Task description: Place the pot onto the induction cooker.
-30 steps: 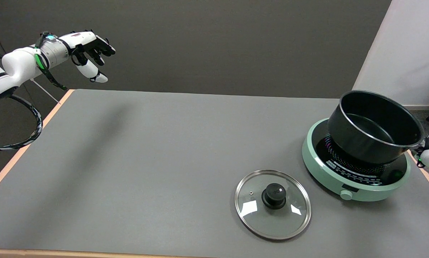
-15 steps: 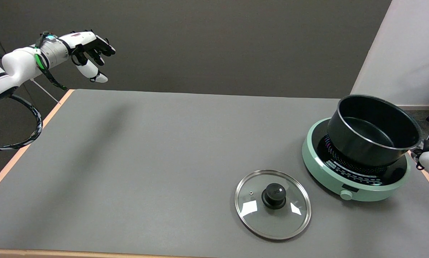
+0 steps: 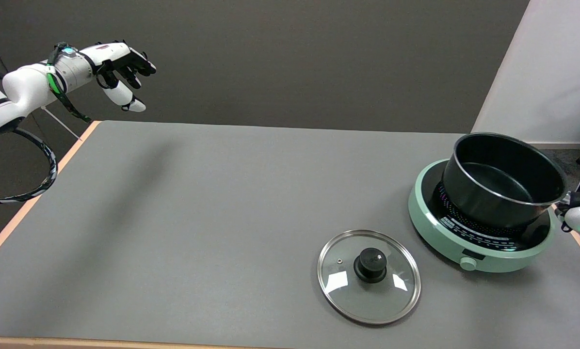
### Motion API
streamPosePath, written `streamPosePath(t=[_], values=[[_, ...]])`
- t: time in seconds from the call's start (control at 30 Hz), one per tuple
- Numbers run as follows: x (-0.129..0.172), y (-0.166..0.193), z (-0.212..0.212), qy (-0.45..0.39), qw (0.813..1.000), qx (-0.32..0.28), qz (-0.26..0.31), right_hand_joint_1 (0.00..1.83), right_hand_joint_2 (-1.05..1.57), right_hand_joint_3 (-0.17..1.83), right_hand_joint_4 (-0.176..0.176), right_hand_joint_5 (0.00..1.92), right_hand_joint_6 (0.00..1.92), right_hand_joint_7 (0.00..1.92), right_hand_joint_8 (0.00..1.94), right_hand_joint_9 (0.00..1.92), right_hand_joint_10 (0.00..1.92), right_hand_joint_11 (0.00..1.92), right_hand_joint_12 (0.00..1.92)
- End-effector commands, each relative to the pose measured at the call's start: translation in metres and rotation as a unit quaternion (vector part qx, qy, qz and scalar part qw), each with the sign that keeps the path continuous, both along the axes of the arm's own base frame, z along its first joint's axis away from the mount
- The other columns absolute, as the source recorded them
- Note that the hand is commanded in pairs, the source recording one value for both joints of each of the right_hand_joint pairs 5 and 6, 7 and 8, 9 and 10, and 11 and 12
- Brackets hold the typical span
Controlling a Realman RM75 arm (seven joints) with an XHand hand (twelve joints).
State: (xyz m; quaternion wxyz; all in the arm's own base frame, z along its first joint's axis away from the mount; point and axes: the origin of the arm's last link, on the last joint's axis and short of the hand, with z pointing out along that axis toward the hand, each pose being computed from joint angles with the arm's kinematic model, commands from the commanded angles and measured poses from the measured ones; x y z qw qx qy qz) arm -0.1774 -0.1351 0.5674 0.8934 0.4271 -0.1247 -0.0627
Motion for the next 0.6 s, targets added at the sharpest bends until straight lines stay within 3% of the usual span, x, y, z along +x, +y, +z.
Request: streamPosePath(t=[0.03, 0.6], values=[[-0.0069, -0.0047, -0.0056, -0.006, 1.0, 0.005, -0.007, 1.08, 1.27, 0.89, -0.04, 1.92, 1.92, 1.92, 1.92, 1.92, 1.92, 1.92, 1.92], [0.0007, -0.0055, -0.0026, 0.003, 1.0, 0.006, 0.001, 1.08, 1.28, 0.88, -0.04, 1.92, 1.92, 1.92, 1.92, 1.92, 1.92, 1.92, 1.92]])
